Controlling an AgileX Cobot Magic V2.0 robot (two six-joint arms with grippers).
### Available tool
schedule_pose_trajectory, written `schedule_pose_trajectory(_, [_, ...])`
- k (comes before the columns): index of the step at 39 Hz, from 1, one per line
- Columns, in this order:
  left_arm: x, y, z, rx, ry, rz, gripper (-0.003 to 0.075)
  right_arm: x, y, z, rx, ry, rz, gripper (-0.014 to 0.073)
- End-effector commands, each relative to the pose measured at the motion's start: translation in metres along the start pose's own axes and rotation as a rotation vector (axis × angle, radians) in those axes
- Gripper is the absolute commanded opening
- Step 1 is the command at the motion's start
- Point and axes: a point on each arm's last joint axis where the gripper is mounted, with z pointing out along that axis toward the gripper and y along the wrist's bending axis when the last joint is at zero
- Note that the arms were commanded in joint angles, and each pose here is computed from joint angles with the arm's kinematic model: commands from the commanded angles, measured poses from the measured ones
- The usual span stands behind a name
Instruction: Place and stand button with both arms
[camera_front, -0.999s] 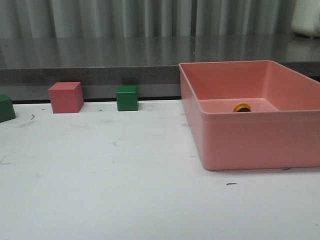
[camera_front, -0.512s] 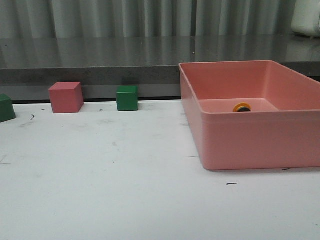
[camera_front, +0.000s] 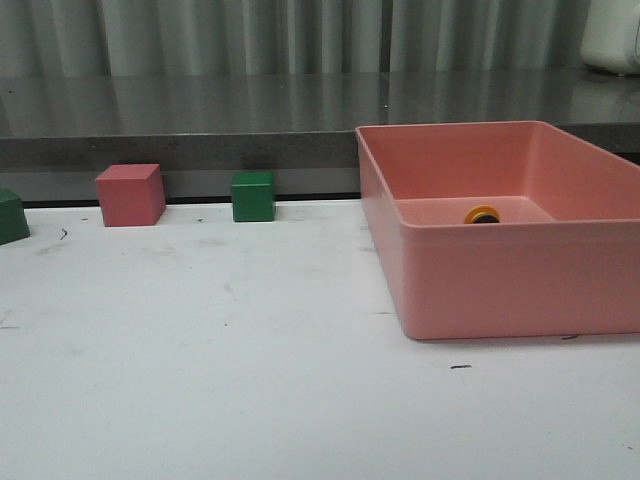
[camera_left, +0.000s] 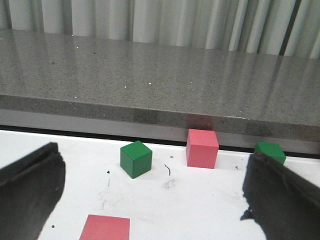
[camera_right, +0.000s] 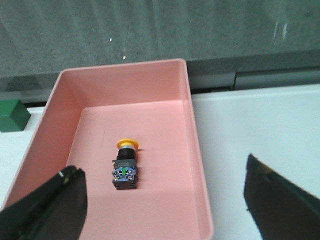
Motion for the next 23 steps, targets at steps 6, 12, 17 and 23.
schedule_pose_trajectory(6, [-0.019, -0.002, -0.001, 0.018, -0.107, -0.016, 0.0692, -0.034, 0.039, 0.062, -0.109, 0.107, -0.044, 0.0650])
schedule_pose_trajectory(12, [-0.019, -0.002, -0.001, 0.018, -0.107, -0.016, 0.0692, -0.039, 0.058, 0.106, -0.121, 0.267, -0.028, 0.0650])
schedule_pose_trajectory(17, [-0.019, -0.002, -0.001, 0.018, -0.107, -0.016, 0.0692, -0.039, 0.064, 0.142, -0.097, 0.411, -0.013, 0.0650])
schedule_pose_trajectory(23, [-0.019, -0.002, -0.001, 0.018, -0.107, -0.016, 0.0692, -0.032, 0.065, 0.176, -0.065, 0.551, 0.001, 0.0650])
